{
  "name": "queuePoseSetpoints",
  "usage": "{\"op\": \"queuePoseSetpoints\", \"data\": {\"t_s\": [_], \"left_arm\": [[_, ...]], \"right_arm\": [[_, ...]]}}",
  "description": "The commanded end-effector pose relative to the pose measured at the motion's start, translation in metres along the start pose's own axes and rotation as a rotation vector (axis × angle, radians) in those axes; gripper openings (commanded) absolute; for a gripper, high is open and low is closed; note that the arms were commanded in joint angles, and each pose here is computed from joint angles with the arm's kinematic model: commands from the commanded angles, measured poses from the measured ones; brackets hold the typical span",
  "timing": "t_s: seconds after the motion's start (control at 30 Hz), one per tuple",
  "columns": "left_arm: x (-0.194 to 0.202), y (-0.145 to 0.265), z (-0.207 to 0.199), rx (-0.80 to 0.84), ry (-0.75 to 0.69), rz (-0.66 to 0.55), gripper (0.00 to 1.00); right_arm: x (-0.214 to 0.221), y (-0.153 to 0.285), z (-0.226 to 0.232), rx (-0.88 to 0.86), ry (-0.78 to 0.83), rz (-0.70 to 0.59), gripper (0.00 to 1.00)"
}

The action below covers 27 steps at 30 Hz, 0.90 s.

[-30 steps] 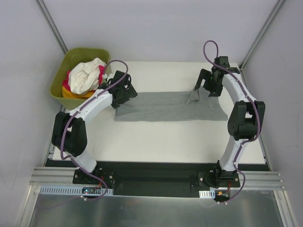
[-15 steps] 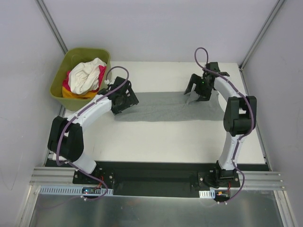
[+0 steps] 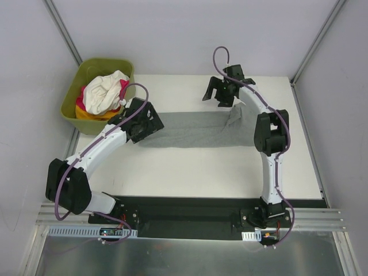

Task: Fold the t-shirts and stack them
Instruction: Fold the other side of the tshirt into a rectangle

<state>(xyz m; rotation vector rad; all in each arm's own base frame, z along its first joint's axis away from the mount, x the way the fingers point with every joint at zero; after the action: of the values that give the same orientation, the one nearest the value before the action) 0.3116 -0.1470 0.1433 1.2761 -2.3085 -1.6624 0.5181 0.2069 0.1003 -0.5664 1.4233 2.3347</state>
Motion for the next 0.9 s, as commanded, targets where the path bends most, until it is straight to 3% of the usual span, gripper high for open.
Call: {"op": "queuePoseSetpoints", "data": {"t_s": [0.0, 0.13, 0.3, 0.5, 0.67, 0.77, 0.8, 0.87], "left_arm": [[0.002, 0.004, 0.003, -0.001, -0.006, -0.004, 0.99], [0.007, -0.002, 0.003, -0.009, -0.011, 0.025, 0.99], [0.011, -0.011, 0.001, -0.018, -0.030, 0.056, 0.99], [0.011, -0.014, -0.002, -0.019, -0.035, 0.062, 0.99], [0.010, -0.014, 0.000, -0.026, -0.035, 0.054, 0.99], [0.008, -0.014, 0.000, -0.027, -0.037, 0.047, 0.99], [0.008, -0.014, -0.001, -0.027, -0.038, 0.047, 0.99], [0.008, -0.014, 0.000, -0.028, -0.040, 0.048, 0.99]], "right_arm": [[-0.030, 0.059, 0.015, 0.039, 0.094, -0.154, 0.99], [-0.003, 0.088, -0.039, 0.252, 0.076, -0.137, 1.00], [0.035, 0.101, -0.086, 0.350, -0.007, -0.027, 0.98], [0.043, 0.087, -0.101, 0.373, -0.047, 0.033, 0.66], [0.040, 0.070, -0.106, 0.375, -0.078, 0.047, 0.54], [0.043, 0.061, -0.102, 0.345, -0.102, 0.070, 0.40], [0.043, 0.059, -0.100, 0.336, -0.100, 0.068, 0.29], [0.043, 0.059, -0.093, 0.327, -0.093, 0.063, 0.19]]}}
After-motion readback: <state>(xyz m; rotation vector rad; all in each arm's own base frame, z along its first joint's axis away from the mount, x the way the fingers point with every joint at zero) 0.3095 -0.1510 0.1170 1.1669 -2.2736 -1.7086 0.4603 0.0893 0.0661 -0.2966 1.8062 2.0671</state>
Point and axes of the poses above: each gripper's point midway between its finger pads, its own y axis back along the fingers, its own z axis along the line the jaws close on, x = y × z, the point moved 1 cm from there along y, back along the fingers, and after that the axes turned 9 degrees about y, right-handed, at the moved point
